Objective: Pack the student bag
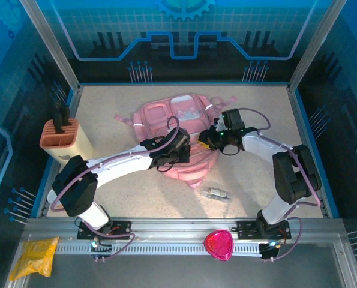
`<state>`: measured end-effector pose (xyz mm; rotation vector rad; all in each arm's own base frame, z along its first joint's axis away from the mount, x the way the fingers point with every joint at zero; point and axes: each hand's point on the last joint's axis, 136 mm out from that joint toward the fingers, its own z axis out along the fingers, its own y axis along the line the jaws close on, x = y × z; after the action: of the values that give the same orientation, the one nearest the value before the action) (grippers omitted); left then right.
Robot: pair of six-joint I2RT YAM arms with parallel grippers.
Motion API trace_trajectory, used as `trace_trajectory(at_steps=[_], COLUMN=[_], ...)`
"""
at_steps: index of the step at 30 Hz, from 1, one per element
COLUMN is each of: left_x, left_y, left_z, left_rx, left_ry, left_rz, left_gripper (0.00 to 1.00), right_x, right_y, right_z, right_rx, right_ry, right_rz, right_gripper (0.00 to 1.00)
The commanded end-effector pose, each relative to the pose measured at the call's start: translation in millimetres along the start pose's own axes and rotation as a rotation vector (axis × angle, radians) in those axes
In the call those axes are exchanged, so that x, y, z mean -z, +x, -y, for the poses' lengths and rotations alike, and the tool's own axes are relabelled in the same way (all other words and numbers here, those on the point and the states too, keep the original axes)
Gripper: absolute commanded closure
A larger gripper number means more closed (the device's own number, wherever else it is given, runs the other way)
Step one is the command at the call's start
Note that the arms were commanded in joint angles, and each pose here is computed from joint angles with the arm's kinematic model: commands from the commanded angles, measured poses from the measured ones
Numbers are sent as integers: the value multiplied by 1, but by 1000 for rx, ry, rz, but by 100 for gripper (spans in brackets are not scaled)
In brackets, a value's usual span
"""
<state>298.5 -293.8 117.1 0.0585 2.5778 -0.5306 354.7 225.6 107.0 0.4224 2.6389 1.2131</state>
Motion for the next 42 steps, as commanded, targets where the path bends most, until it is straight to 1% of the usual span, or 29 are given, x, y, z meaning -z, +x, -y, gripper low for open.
trace_trajectory(at_steps=[1,3,4,8,14,16,18,22,24,27,28,29,30,32,33,37,40,42], left_x=[12,15,17,20,26,28,28,22,22,23,23,24,25,27,29,40,49,55], left_y=[6,13,17,28,35,28,18,-5,-13,-16,-16,-15,-14,-11,-11,-1,10,16], left_z=[7,-4,-12,-41,-95,-112,-121,-138,-140,-131,-130,-128,-127,-126,-125,-119,-108,-106], left_rx=[-63,-92,-104,-123,-81,-46,-30,-21,-5,18,29,40,49,64,76,114,144,162], left_ry=[23,-9,-38,-99,-158,-164,-151,-188,-203,-161,-150,-138,-129,-126,-122,-100,-60,-65], left_rz=[-26,-40,-48,-63,-62,-44,-32,1,10,20,24,28,29,19,17,20,41,66], left_gripper=[100,100,100,100,100,100,100,100,100,100,100,93,85,70,64,43,35,30], right_x=[3,5,6,12,20,20,19,24,28,35,37,39,41,47,49,63,73,80], right_y=[-33,-41,-46,-67,-89,-89,-84,-79,-76,-68,-65,-61,-57,-51,-48,-27,0,18], right_z=[-1,2,1,4,-3,-11,-20,-15,-15,-25,-27,-30,-32,-32,-29,-16,0,11], right_rx=[88,95,112,147,216,248,285,300,309,336,344,357,366,381,383,381,416,440], right_ry=[37,46,44,65,77,54,18,55,64,33,33,35,42,77,106,198,293,358], right_rz=[88,90,101,126,150,145,133,134,144,155,160,165,166,166,165,161,140,106], right_gripper=[91,99,100,100,100,100,100,100,100,100,98,91,82,71,63,45,30,25])
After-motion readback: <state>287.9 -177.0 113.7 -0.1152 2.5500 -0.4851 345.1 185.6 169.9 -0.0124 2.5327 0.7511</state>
